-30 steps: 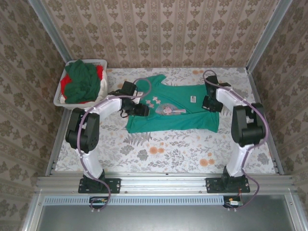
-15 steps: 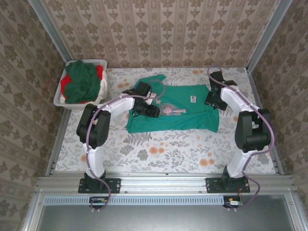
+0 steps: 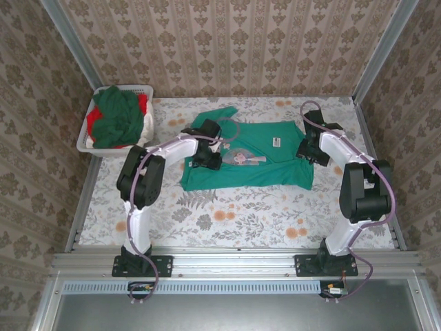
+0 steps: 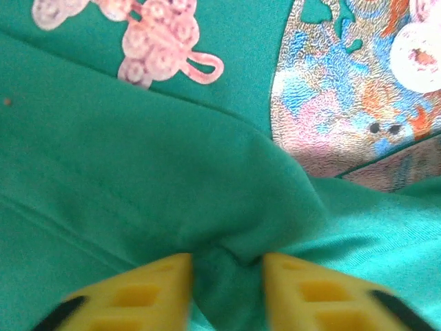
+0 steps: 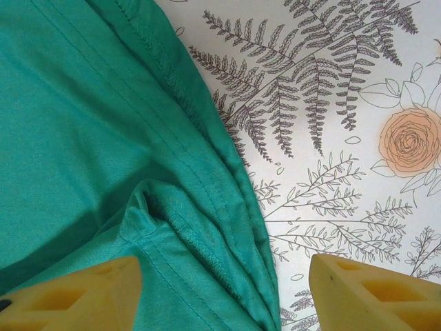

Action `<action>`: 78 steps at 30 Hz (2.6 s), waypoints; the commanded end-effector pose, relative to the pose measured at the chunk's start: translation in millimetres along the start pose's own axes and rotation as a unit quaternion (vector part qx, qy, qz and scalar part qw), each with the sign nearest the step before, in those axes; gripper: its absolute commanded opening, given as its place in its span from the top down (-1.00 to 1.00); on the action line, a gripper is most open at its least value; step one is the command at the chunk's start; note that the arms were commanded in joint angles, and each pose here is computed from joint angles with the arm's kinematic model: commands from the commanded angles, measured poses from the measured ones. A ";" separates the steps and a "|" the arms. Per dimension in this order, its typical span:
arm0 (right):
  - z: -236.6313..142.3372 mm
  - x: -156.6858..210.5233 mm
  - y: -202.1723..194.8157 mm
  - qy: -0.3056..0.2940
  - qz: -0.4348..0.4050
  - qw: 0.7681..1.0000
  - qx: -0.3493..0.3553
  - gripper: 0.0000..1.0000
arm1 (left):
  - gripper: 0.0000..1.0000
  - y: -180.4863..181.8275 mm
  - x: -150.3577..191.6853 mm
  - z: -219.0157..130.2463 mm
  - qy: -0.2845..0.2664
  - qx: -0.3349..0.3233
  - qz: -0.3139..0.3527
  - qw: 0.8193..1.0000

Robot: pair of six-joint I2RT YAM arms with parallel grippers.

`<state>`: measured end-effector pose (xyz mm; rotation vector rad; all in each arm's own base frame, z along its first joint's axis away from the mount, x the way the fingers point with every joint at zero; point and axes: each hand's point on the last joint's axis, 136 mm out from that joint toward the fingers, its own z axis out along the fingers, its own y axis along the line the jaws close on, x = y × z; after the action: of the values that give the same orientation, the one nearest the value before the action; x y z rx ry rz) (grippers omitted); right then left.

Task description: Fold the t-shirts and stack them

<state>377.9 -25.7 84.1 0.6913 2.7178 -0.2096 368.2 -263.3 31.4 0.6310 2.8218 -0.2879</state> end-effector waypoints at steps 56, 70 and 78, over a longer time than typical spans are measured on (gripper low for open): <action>3.7 48.2 -8.6 0.006 0.001 0.999 -0.051 -0.42 | -0.01 44.4 -39.2 -15.9 -0.058 -0.045 0.286 0.955; 8.3 46.4 -6.2 0.010 -0.002 0.999 -0.050 -0.43 | 0.21 34.9 -35.4 5.1 -0.022 -0.017 0.310 0.950; 13.6 47.9 -5.3 0.015 -0.002 0.999 -0.048 -0.43 | 0.14 30.5 -22.7 3.3 0.010 0.002 0.329 0.944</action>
<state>337.1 -12.1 59.2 0.6728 2.7283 -0.0731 414.6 -245.6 34.6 1.4242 2.4211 -0.1181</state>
